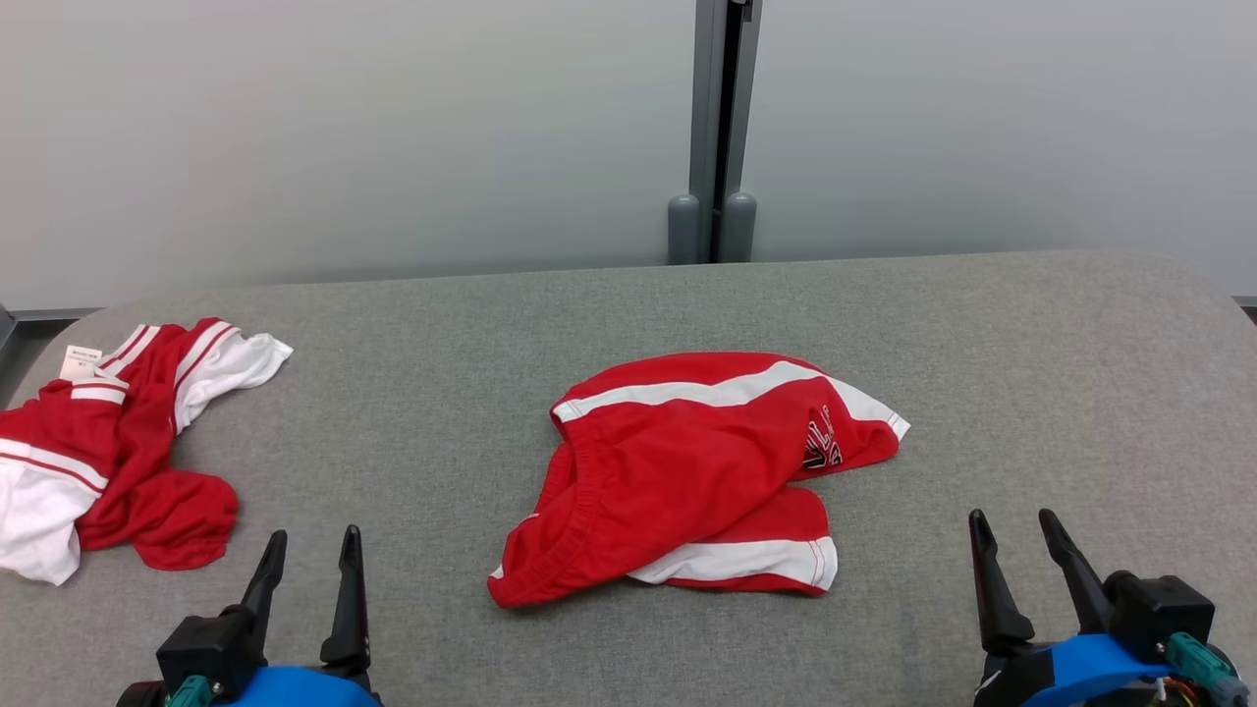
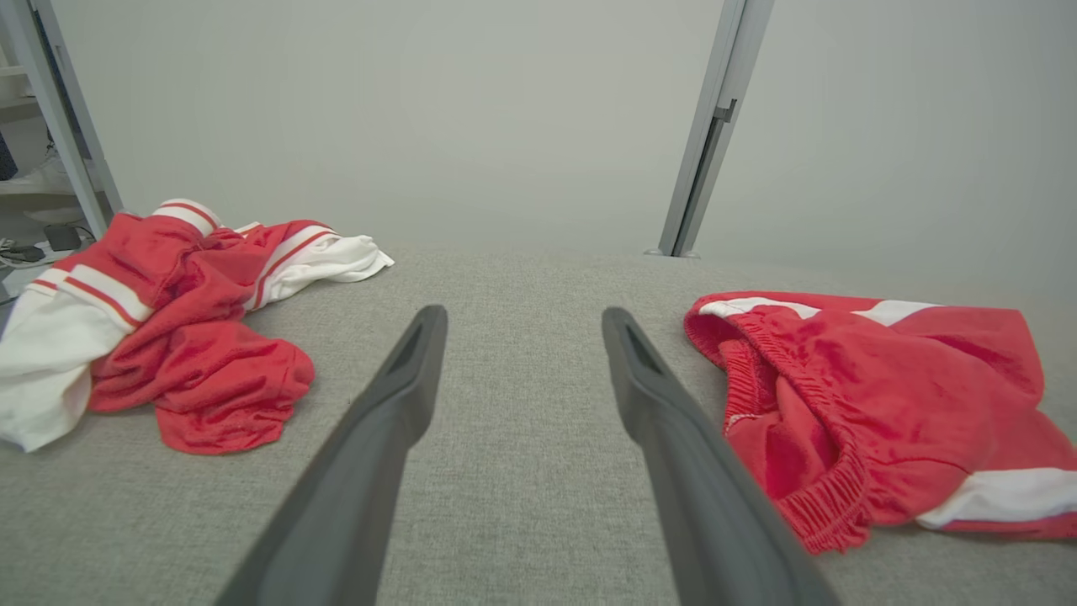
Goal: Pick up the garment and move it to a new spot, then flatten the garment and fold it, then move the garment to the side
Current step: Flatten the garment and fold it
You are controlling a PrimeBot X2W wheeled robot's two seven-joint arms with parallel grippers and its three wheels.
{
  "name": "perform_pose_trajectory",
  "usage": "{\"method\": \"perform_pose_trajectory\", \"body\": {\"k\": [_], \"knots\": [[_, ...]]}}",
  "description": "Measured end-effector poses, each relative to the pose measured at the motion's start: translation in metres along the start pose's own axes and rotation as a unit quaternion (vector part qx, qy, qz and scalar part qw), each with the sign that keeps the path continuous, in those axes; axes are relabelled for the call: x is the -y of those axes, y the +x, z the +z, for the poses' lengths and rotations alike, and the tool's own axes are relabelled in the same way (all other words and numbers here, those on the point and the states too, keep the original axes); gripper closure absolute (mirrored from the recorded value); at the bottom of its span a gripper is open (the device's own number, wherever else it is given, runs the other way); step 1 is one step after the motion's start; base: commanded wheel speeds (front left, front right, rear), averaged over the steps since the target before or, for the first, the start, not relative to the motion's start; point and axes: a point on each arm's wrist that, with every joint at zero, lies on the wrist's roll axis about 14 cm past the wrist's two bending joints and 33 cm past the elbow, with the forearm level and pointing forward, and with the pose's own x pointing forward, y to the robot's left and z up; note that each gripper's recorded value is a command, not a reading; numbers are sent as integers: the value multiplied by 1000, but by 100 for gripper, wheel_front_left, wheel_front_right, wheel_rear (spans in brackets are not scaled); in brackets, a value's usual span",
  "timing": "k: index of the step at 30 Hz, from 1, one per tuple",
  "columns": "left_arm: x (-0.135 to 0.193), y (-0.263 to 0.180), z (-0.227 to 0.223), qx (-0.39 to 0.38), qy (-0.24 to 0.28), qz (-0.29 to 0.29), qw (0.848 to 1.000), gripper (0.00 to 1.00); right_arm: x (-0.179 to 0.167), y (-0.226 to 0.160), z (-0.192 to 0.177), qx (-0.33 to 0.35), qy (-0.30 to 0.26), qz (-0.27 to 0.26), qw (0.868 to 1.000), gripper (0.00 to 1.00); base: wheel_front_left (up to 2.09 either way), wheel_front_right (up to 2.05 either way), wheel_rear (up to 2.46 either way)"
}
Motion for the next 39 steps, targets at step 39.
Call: {"method": "perform_pose_trajectory", "body": {"k": [39], "knots": [[131,22,-90,-310,84,-243,915,0,17,-5,-24,-27,18,-31,999,0,0,0,0]]}}
